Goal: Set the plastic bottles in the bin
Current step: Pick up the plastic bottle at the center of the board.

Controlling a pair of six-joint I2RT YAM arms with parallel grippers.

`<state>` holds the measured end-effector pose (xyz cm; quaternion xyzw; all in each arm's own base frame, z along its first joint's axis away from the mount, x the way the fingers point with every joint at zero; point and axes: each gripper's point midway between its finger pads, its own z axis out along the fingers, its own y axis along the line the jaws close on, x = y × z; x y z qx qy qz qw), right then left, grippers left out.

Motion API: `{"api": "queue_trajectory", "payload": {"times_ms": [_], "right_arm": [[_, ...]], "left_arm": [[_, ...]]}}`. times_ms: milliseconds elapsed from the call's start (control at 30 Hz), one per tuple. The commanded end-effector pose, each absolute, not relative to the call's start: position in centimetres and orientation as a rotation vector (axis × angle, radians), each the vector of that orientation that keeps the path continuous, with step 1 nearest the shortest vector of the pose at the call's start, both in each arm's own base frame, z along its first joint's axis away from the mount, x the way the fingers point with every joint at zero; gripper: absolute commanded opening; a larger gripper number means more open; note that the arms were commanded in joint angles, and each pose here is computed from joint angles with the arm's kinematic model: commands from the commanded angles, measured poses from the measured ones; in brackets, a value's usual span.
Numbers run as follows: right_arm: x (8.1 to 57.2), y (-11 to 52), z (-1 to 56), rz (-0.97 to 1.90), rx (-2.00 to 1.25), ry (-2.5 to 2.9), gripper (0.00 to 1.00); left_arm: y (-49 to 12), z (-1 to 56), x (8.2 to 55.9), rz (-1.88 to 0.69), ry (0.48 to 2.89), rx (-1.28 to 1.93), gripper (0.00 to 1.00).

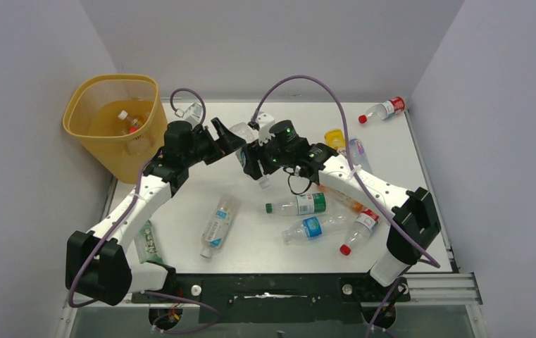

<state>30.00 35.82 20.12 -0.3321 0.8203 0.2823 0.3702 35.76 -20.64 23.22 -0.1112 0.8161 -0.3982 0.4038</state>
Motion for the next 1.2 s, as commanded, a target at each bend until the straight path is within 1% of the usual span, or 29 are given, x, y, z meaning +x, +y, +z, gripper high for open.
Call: {"api": "queue_trajectory", "payload": {"times_ms": [0, 267, 333, 367, 567, 633, 700, 733, 800, 833, 867, 1033, 1167], "right_arm": [[29.5, 36.9, 26.1, 0.830, -0.854, 1.922, 0.49], [28.1, 37.0, 26.9, 0.917, -0.848, 1.878, 0.49], [27.8, 37.1, 27.1, 0.939, -0.850, 1.866, 0.50], [27.7, 37.1, 27.2, 0.945, -0.851, 1.864, 0.50], [27.6, 37.1, 26.6, 0.944, -0.847, 1.877, 0.50], [27.7, 37.0, 26.5, 0.940, -0.846, 1.879, 0.51], [27.6, 36.9, 26.4, 0.939, -0.844, 1.882, 0.58], [27.6, 36.9, 26.5, 0.937, -0.841, 1.882, 0.66], [27.6, 36.6, 26.6, 0.927, -0.829, 1.881, 0.90], [27.6, 36.4, 26.7, 0.921, -0.824, 1.883, 1.00], [27.6, 36.3, 26.8, 0.916, -0.819, 1.883, 0.98], [27.4, 35.0, 27.3, 0.868, -0.788, 1.897, 0.98], [26.8, 33.6, 28.4, 0.849, -0.752, 1.877, 0.98]], "left_arm": [[-20.8, 26.6, 36.8, -1.025, 1.950, -0.248, 0.86], [-21.5, 27.8, 37.5, -1.103, 1.896, -0.286, 0.86], [-21.7, 28.0, 37.6, -1.130, 1.880, -0.298, 0.84], [-21.8, 28.3, 37.7, -1.141, 1.869, -0.302, 0.82], [-22.1, 29.0, 37.9, -1.167, 1.855, -0.298, 0.59], [-22.1, 29.1, 37.9, -1.160, 1.857, -0.292, 0.50], [-21.9, 29.2, 38.1, -1.148, 1.860, -0.287, 0.46], [-21.8, 29.2, 38.2, -1.141, 1.861, -0.286, 0.45], [-21.4, 29.2, 38.4, -1.125, 1.862, -0.286, 0.44], [-21.2, 29.3, 38.6, -1.114, 1.862, -0.285, 0.44], [-20.8, 29.4, 38.9, -1.102, 1.862, -0.283, 0.44], [-18.2, 31.2, 40.6, -1.011, 1.841, -0.272, 0.43], [-15.0, 34.6, 42.2, -0.922, 1.784, -0.256, 0.43]]}}
